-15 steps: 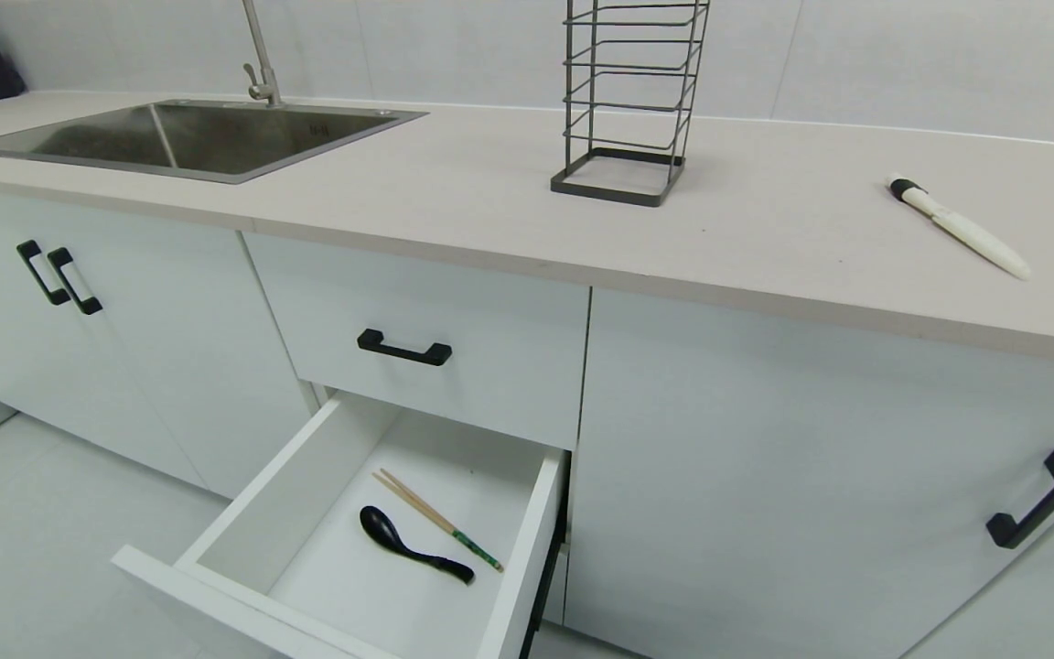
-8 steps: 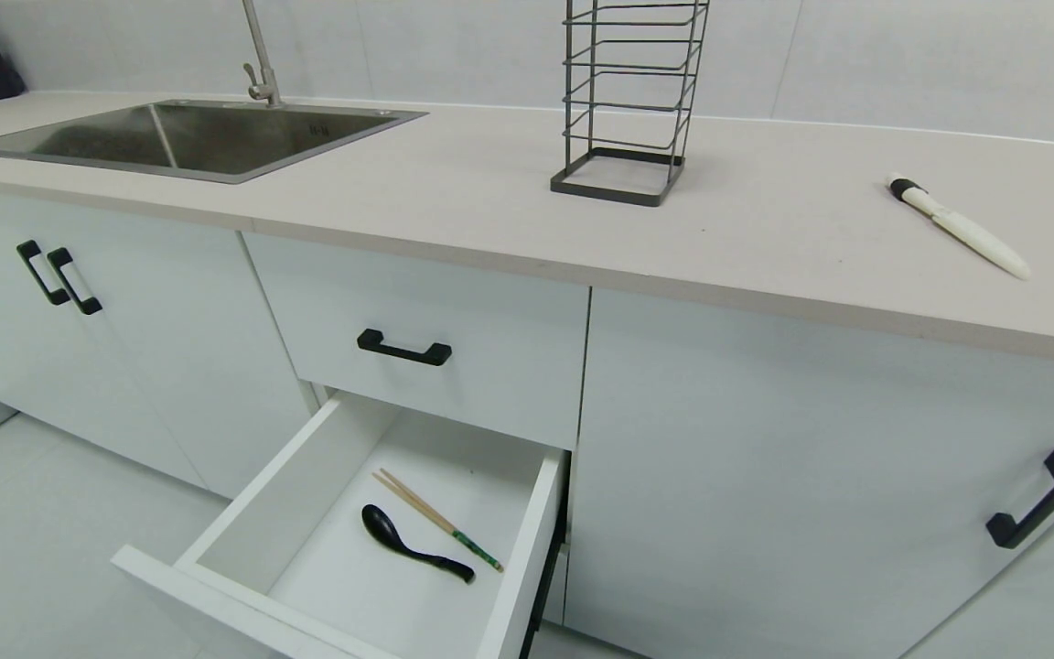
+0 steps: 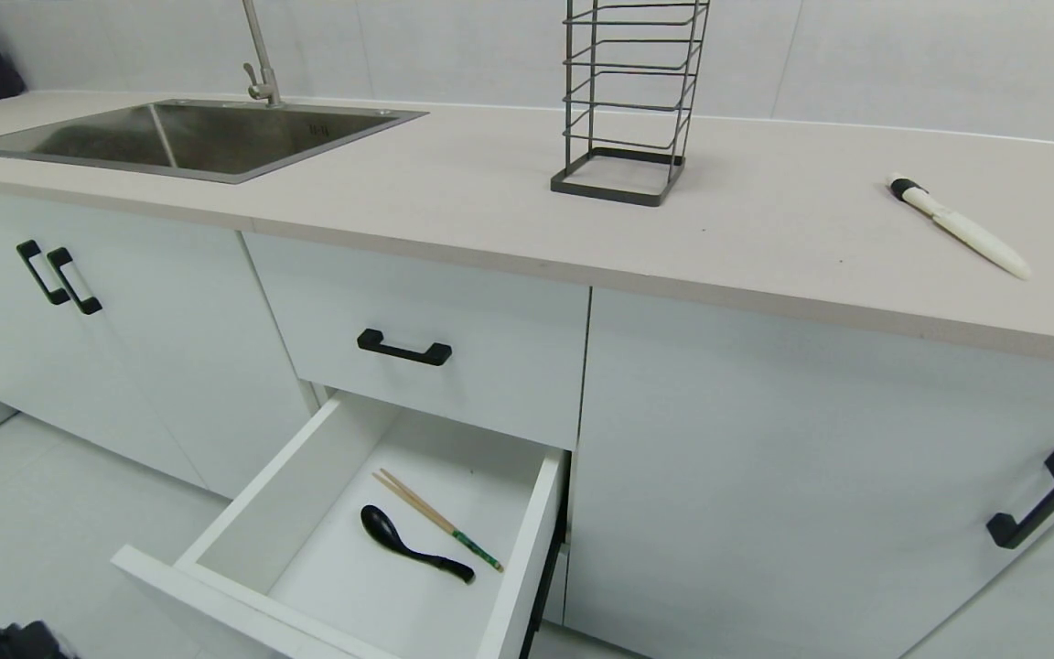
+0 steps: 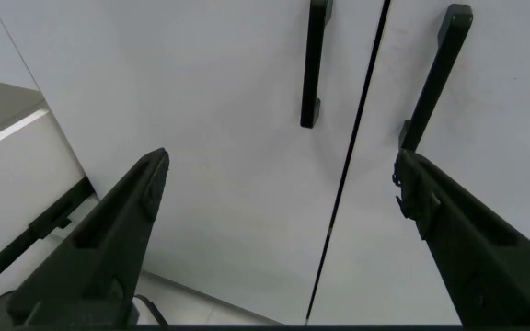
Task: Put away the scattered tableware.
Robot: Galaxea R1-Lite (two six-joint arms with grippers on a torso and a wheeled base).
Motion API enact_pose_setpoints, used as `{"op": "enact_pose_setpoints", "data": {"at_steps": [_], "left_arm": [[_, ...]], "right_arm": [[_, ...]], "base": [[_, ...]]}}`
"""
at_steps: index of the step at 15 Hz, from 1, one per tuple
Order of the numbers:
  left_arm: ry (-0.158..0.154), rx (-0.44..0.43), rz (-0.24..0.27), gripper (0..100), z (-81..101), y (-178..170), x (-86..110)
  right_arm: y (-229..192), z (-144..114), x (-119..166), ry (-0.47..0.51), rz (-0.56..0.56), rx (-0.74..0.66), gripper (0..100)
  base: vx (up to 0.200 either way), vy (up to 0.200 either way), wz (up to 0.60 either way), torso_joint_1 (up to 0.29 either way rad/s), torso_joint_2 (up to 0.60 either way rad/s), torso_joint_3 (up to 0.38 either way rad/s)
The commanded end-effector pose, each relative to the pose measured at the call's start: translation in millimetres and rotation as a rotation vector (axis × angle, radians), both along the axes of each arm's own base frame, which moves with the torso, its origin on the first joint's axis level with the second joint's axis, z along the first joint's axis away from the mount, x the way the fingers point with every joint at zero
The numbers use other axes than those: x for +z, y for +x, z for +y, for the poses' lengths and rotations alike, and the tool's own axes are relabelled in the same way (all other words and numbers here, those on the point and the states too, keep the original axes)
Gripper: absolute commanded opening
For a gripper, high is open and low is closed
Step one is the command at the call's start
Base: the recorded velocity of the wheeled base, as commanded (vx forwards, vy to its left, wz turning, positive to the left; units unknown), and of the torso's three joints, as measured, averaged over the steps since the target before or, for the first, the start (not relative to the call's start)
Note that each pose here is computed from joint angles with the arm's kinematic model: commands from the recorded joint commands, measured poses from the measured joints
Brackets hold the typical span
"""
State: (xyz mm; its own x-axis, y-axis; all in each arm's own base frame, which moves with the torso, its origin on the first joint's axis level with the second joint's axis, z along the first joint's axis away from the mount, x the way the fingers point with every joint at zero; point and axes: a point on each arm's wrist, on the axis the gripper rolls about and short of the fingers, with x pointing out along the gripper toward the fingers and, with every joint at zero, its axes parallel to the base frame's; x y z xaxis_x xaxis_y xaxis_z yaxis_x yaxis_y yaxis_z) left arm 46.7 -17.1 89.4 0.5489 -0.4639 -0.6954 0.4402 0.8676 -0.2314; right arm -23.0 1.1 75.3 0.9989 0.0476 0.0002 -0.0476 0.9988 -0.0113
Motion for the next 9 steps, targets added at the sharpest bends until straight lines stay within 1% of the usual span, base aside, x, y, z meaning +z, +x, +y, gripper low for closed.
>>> {"op": "enact_pose_setpoints", "data": {"at_steps": [1, 2, 3, 5, 6, 7, 9], "left_arm": [[0.053, -0.015, 0.114, 100, -3.7, 19, -7.7], [0.065, -0.007, 0.118, 100, -3.6, 20, -8.0], [0.104, 0.019, 0.116, 100, -3.1, 22, -8.2], [0.112, 0.029, 0.115, 100, -3.3, 25, -6.7], [0.127, 0.039, 0.127, 100, -3.9, 30, -5.8], [0.154, 0.057, 0.136, 100, -4.1, 34, -5.7], [0.176, 0.067, 0.144, 100, -4.2, 36, -6.4]], "right_arm": [[0, 0, 0, -0.001, 0.002, 0.0, 100], [0, 0, 0, -0.001, 0.002, -0.002, 100], [0, 0, 0, -0.001, 0.002, -0.005, 100], [0, -1, 0, 0.0, 0.003, -0.034, 100], [0, -1, 1, 0.002, 0.002, -0.045, 100], [0, -1, 1, 0.002, 0.002, -0.046, 100], [0, -1, 1, 0.002, 0.002, -0.046, 100]], "base": [[0.0, 0.0, 0.0, 0.0, 0.0, 0.0], [0.0, 0.0, 0.0, 0.0, 0.0, 0.0], [0.0, 0.0, 0.0, 0.0, 0.0, 0.0], [0.0, 0.0, 0.0, 0.0, 0.0, 0.0], [0.0, 0.0, 0.0, 0.0, 0.0, 0.0], [0.0, 0.0, 0.0, 0.0, 0.0, 0.0], [0.0, 0.0, 0.0, 0.0, 0.0, 0.0]]}}
